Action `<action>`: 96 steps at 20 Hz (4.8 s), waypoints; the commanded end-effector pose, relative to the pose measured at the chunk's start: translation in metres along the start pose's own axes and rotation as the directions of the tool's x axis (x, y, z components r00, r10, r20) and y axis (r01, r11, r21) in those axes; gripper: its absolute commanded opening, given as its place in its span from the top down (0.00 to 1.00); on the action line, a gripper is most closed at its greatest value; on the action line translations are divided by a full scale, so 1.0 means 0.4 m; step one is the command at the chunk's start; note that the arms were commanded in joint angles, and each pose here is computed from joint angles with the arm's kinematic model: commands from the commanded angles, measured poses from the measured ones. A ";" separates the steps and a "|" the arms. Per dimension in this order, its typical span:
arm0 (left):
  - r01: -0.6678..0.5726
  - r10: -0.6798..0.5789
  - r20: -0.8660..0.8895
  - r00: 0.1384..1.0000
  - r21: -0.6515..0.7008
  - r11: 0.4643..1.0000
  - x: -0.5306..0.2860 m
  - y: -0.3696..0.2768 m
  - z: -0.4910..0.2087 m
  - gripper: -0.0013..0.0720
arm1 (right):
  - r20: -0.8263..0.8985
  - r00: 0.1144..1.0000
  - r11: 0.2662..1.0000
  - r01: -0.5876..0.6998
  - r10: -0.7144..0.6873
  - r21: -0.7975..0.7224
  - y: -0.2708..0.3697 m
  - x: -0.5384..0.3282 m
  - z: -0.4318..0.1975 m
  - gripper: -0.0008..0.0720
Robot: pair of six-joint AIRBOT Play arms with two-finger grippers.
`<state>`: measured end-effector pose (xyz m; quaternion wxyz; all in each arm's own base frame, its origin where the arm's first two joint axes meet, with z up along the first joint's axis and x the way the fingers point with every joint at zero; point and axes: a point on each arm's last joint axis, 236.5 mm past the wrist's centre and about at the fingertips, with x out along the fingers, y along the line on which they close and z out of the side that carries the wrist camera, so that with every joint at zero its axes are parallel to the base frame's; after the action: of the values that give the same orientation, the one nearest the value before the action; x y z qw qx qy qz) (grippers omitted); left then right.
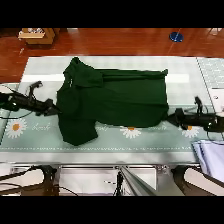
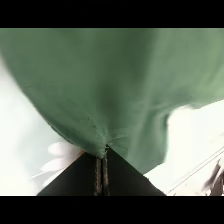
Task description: Fold the shirts.
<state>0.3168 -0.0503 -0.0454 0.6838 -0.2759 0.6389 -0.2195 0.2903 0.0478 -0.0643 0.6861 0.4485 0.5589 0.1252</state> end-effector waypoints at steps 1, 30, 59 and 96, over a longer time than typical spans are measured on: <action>0.043 -0.089 0.221 0.971 0.206 0.978 -0.159 -0.183 0.102 0.94 | 0.101 0.973 0.956 -0.177 0.206 -0.235 0.259 -0.126 0.070 0.96; -0.716 0.065 0.958 0.279 0.163 0.679 -0.962 -0.783 -0.496 0.94 | 0.855 0.506 0.618 0.709 -0.112 -0.338 0.697 -0.980 -0.360 0.96; -0.369 0.103 0.621 0.777 0.318 0.873 -0.271 -0.362 0.471 0.94 | 0.588 0.768 0.739 0.546 -0.254 -0.395 0.386 -0.291 0.580 0.96; -0.302 0.335 -0.128 0.933 0.221 0.927 -0.035 -0.066 0.202 0.24 | -0.050 0.564 0.528 0.733 -0.824 -0.429 -0.061 -0.291 0.317 0.49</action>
<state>0.4333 -0.0854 -0.0212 0.7233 -0.1010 0.6541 -0.1967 0.3988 -0.0587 -0.0221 0.7160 0.0680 0.6947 0.0093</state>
